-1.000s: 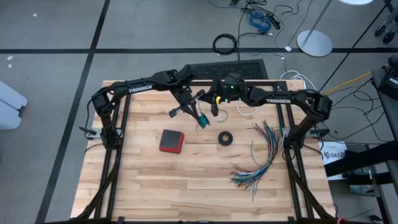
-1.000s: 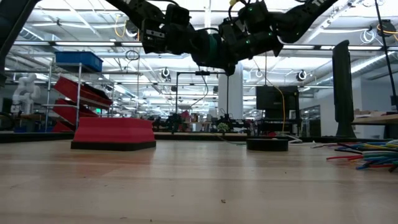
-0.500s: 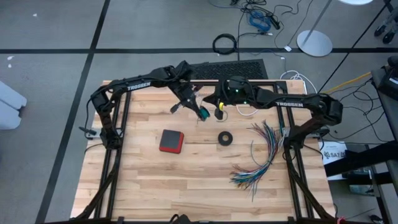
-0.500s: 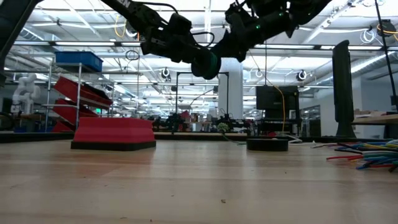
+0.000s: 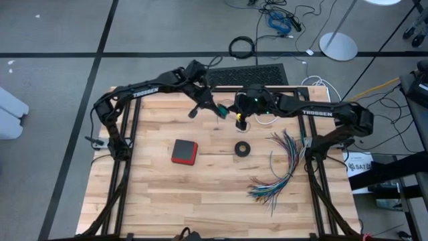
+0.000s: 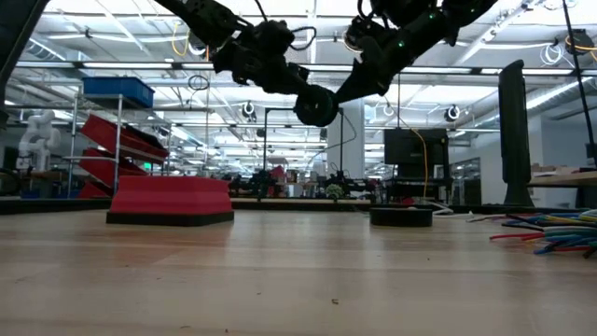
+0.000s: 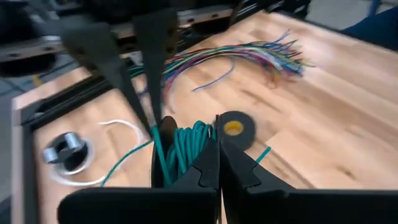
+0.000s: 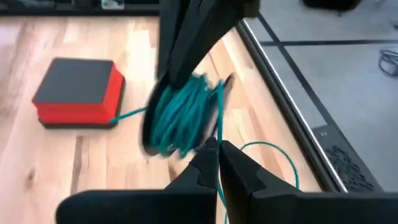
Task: Coiling cords
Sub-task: Coil the green wire cable on the spool
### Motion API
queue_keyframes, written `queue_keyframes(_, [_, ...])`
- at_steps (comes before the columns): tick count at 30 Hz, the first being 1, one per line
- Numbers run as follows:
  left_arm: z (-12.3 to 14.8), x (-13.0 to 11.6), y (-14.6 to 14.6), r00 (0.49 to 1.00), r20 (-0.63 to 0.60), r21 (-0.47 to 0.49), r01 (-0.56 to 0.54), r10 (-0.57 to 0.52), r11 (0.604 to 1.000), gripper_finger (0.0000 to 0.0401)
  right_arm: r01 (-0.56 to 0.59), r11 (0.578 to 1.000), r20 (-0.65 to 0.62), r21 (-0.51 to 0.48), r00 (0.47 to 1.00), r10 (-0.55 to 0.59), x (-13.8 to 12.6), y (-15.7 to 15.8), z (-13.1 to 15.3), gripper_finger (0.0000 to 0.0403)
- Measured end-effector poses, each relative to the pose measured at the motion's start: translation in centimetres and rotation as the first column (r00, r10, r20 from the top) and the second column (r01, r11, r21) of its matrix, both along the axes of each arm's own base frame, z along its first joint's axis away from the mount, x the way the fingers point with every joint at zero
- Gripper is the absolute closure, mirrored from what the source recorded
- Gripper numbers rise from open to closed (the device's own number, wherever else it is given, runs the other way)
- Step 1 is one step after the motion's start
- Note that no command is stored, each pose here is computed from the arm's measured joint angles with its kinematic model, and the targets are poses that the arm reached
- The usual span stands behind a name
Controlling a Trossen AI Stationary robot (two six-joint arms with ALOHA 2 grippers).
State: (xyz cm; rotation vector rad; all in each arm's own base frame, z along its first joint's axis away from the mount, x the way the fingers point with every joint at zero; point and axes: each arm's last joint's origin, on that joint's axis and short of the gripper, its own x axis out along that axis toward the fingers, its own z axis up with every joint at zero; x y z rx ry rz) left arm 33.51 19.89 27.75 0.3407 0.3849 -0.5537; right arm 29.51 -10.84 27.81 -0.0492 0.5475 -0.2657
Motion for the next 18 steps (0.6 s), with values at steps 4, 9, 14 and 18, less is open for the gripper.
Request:
queue_keyframes(4, [1.0, -0.3, -0.1, 0.998, 0.005, 0.065, -0.056, 0.056, 0.996, 0.0401, 0.024, 0.999, -0.008, -0.02, 1.0, -0.025, -0.5, 0.1, 0.5, 0.0403])
queue_keyframes(9, [1.4, -0.4, 0.1, 0.992, -0.009, 0.115, -0.126, 0.128, 0.985, 0.0401, 0.032, 0.998, 0.015, -0.046, 0.999, -0.031, -1.0, 0.2, 1.3, 0.0403])
queue_keyframes(14, [1.6, 0.1, -0.1, 0.988, 0.011, 0.16, -0.154, 0.154, 0.975, 0.0401, 0.031, 0.999, 0.018, -0.041, 0.999, -0.03, -1.1, 0.3, 1.4, 0.0403])
queue_keyframes(18, [2.6, 0.3, -0.4, 0.987, 0.083, 0.187, -0.152, 0.138, 0.971, 0.0401, 0.03, 0.999, 0.013, -0.039, 0.999, -0.03, -1.0, 0.2, 1.2, 0.0403])
